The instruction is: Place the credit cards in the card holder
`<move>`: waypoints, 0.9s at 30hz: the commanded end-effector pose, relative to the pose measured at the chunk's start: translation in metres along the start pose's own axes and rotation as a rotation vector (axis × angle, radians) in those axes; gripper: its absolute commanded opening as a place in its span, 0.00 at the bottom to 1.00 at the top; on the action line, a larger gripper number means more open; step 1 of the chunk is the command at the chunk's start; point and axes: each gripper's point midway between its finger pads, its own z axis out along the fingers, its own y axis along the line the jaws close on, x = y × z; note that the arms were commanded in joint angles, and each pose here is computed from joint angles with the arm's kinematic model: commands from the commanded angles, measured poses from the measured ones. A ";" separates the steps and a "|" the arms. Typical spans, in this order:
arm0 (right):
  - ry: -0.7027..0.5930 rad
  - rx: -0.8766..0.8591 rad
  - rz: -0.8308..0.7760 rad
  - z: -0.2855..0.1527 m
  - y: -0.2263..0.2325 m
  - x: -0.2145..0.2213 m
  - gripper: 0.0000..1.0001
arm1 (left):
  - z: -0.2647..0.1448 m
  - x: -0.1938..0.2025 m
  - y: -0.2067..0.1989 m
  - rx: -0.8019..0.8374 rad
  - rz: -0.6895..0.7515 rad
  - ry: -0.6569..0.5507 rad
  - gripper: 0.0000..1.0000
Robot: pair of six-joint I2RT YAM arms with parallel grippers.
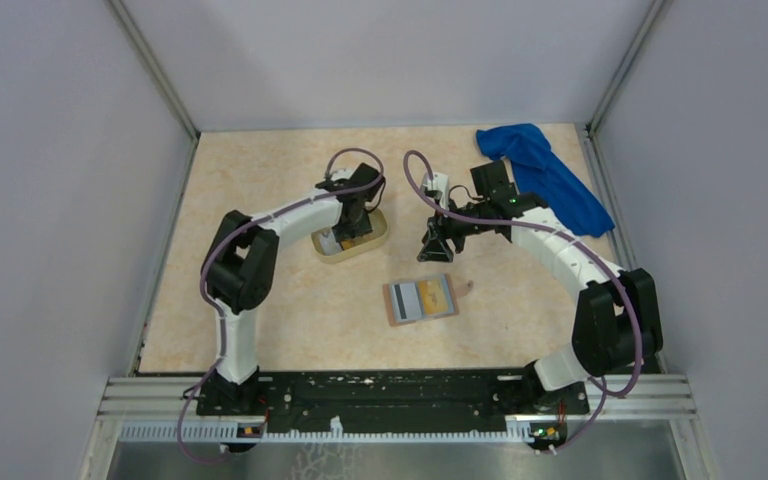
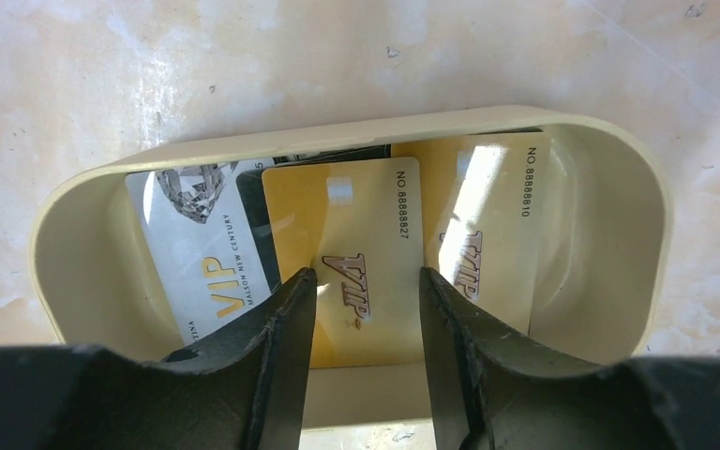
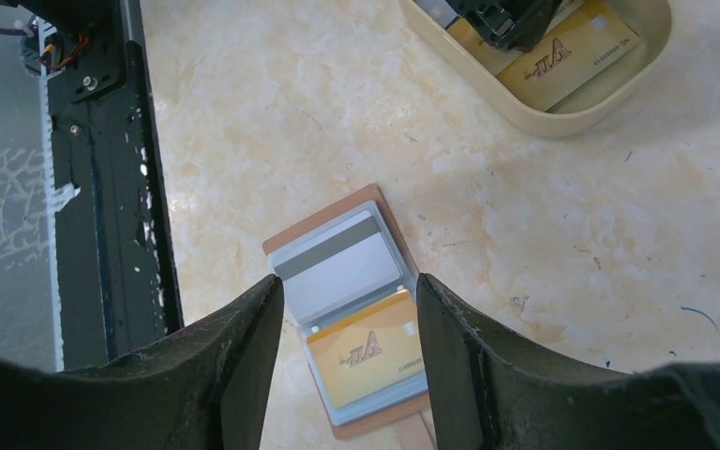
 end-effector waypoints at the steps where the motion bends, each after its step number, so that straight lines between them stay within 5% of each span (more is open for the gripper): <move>1: -0.060 -0.015 -0.072 -0.009 0.008 -0.021 0.54 | -0.006 0.011 0.002 0.060 0.000 0.015 0.50; 12: -0.058 -0.050 -0.039 -0.002 0.010 -0.017 0.54 | -0.025 -0.002 0.015 0.156 0.007 -0.047 0.45; 18: -0.058 -0.050 -0.037 -0.002 0.009 -0.016 0.54 | -0.028 -0.005 0.014 0.200 0.025 -0.072 0.86; 27: -0.063 -0.052 -0.043 -0.004 0.011 -0.018 0.54 | -0.001 -0.003 0.009 0.217 -0.056 0.021 0.87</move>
